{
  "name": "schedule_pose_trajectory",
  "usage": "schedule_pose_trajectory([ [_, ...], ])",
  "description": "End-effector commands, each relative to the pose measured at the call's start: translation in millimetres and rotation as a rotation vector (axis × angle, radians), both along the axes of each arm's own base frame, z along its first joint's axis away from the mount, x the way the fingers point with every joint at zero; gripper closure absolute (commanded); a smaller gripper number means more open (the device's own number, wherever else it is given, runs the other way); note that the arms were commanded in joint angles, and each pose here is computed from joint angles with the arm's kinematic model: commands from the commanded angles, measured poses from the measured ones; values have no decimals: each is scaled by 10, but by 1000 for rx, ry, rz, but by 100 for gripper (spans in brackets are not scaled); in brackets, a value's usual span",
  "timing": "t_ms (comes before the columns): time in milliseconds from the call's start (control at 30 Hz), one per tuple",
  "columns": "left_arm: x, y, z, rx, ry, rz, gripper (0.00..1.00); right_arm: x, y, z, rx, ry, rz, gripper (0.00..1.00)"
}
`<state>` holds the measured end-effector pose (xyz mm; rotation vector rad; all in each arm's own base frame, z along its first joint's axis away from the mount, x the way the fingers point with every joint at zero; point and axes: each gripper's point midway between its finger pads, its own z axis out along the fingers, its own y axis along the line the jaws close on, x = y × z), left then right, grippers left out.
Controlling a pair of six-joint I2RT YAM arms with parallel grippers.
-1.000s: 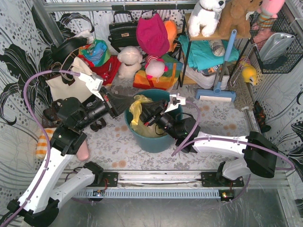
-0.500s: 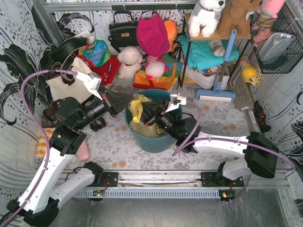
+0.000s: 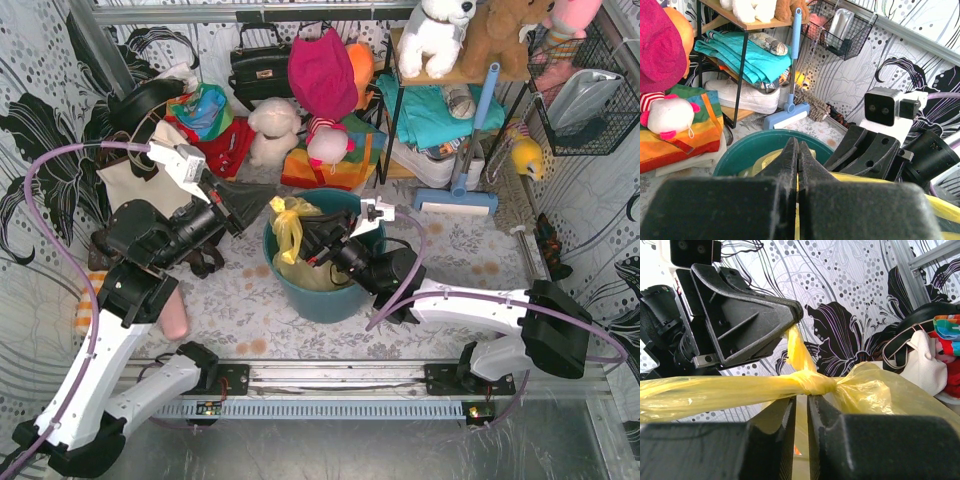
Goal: Tie the trash bag
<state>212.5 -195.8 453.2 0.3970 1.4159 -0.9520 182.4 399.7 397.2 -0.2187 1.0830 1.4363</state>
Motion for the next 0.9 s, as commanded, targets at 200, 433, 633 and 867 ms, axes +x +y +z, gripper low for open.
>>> schedule_pose_trajectory([
  [200,6,15,226,-35,-85,7,100,-73,-328,210,42,3,-29,61],
  [433,-4,6,225,-38,-84,-1,100,-150,-506,36,-57,34,-35,56],
  [633,-18,-19,254,-55,-88,-19,100,-130,-696,113,-126,12,-105,56],
  [867,-50,-88,282,-85,-85,-67,100,35,-612,407,-266,-10,-184,55],
])
